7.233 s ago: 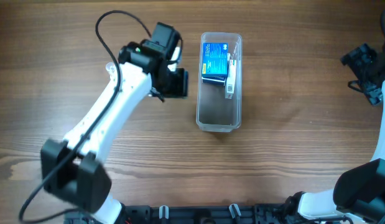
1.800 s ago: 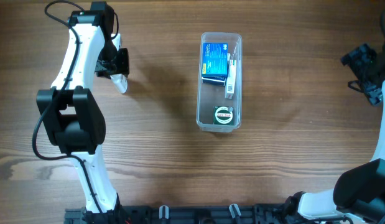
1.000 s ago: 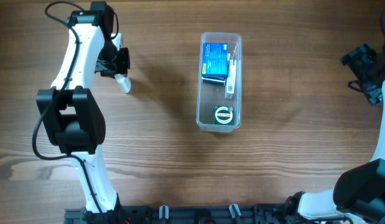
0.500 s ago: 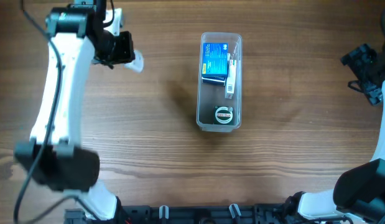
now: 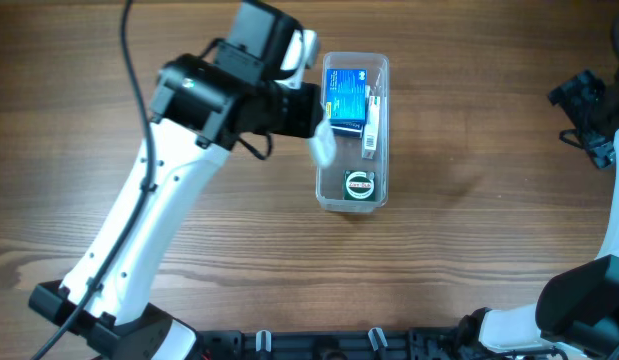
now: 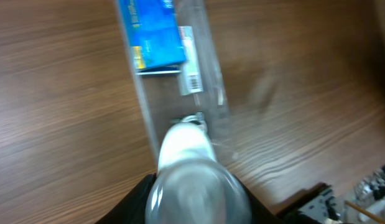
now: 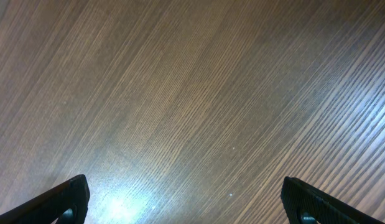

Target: Pack container

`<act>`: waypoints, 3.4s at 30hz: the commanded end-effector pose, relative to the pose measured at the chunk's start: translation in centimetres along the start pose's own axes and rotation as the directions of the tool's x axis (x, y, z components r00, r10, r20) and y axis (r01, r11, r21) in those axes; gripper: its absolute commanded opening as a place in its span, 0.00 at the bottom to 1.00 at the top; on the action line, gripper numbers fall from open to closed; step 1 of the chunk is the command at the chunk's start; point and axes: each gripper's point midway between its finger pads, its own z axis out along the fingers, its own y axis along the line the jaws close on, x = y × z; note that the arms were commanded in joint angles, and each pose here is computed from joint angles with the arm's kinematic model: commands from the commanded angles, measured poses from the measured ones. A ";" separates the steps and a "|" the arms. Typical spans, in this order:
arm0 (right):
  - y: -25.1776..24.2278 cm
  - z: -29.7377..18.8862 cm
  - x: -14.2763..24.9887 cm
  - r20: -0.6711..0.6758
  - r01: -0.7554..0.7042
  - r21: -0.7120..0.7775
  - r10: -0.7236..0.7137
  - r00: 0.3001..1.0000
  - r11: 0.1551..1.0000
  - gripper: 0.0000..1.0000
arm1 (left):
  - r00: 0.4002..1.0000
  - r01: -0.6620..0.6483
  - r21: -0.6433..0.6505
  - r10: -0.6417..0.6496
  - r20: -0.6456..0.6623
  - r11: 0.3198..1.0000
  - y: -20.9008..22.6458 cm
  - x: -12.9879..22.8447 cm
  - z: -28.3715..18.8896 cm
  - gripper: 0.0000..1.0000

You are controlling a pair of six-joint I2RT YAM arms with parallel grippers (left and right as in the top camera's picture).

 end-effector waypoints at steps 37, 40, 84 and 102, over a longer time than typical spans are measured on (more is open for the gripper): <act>-0.4 0.5 0.0 0.000 -0.017 0.023 0.017 1.000 1.000 1.00 | 0.851 0.064 -0.288 -0.203 -0.484 0.956 2.0 11.4 4.9 0.39; -0.4 0.5 0.0 0.000 -0.017 0.023 0.017 1.000 1.000 1.00 | 0.828 0.053 -0.267 -0.191 -0.527 0.962 1.5 13.1 6.6 0.38; -0.4 0.5 0.0 0.000 -0.017 0.023 0.017 1.000 1.000 1.00 | 0.861 0.137 -0.310 -0.268 -0.433 0.941 4.1 11.4 14.9 0.06; -0.4 0.5 0.0 0.000 -0.017 0.023 0.017 1.000 1.000 1.00 | 0.938 0.136 -0.263 -0.210 -0.277 0.955 4.1 7.3 18.5 0.07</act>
